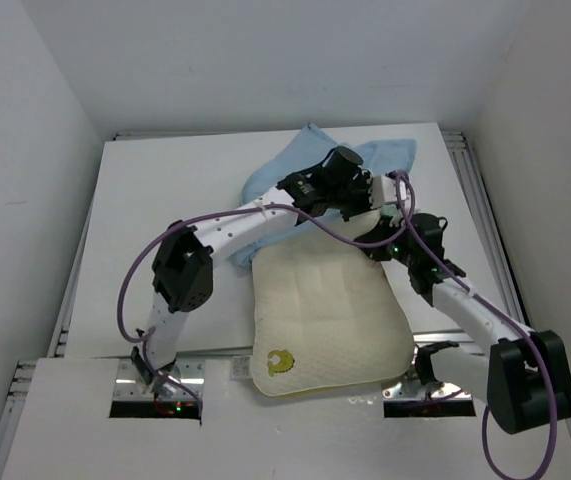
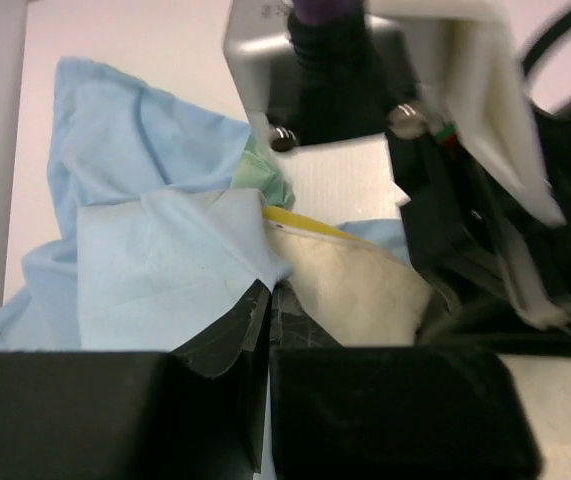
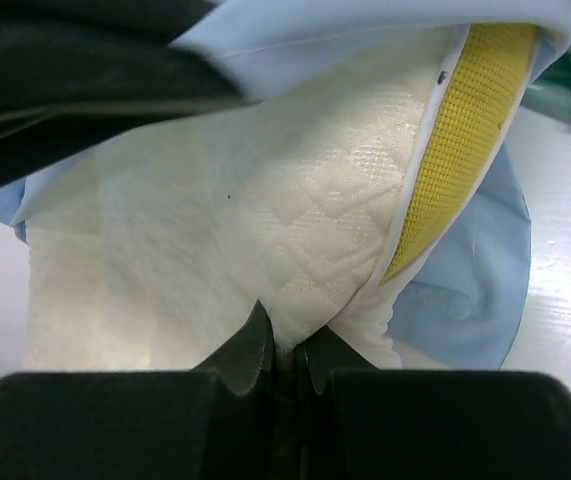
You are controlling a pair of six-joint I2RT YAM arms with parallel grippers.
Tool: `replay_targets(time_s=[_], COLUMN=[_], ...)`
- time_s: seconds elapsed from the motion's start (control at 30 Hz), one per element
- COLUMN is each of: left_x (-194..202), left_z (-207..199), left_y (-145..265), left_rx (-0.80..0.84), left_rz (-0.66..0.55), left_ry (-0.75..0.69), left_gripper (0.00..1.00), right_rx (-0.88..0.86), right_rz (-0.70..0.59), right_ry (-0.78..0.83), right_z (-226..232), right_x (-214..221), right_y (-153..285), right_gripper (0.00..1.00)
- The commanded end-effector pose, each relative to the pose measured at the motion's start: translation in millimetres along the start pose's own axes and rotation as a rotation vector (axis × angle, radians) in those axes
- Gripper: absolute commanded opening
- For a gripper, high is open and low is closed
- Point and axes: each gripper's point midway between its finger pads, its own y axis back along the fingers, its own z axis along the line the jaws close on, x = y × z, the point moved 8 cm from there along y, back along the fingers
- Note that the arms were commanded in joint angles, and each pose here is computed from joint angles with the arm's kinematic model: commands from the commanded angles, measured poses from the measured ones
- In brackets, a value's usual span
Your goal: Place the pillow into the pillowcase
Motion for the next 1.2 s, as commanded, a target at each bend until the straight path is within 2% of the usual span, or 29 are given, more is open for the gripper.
replay_targets(time_s=[0.0, 0.07, 0.17, 0.23, 0.3, 0.4, 0.57, 0.67, 0.7, 0.83, 0.9, 1.03, 1.17], left_x=[-33, -37, -39, -28, -9, -4, 10, 11, 8, -18, -28, -64, -60], left_z=[-11, -21, -45, -58, -72, -76, -66, -36, -21, 8, 15, 24, -11], left_y=[29, 45, 71, 88, 92, 97, 100, 102, 100, 96, 88, 87, 74], left_rx=[0.097, 0.181, 0.348, 0.392, 0.42, 0.394, 0.348, 0.157, 0.046, -0.117, -0.122, -0.085, 0.066], left_rz=[-0.143, -0.155, -0.19, -0.168, -0.142, -0.157, -0.105, -0.106, -0.11, -0.196, -0.233, -0.329, -0.268], left_ry=[-0.055, -0.074, -0.085, -0.089, -0.095, -0.103, -0.054, 0.053, 0.079, 0.108, 0.147, 0.099, -0.018], left_gripper=[0.0, 0.0, 0.0, 0.0, 0.0, 0.0, 0.0, 0.0, 0.0, 0.0, 0.0, 0.0, 0.0], right_rx=[-0.09, -0.092, -0.137, -0.155, -0.168, -0.227, -0.249, -0.233, -0.216, -0.215, -0.246, -0.224, -0.222], right_rz=[-0.129, -0.155, -0.241, -0.291, -0.318, -0.366, -0.424, -0.355, -0.273, -0.144, -0.113, -0.079, -0.125], right_ry=[0.059, 0.063, -0.05, -0.081, -0.08, -0.096, -0.108, -0.054, 0.002, 0.128, 0.141, 0.189, 0.23], right_z=[16, 17, 17, 16, 20, 29, 34, 33, 36, 53, 58, 58, 61], right_x=[-25, -31, -49, -63, -74, -88, -92, -82, -69, -34, -20, -12, -22], right_y=[-1, -3, -4, -5, -6, -6, 3, 3, -1, -6, -7, -9, -9], right_gripper=[0.0, 0.0, 0.0, 0.0, 0.0, 0.0, 0.0, 0.0, 0.0, 0.0, 0.0, 0.0, 0.0])
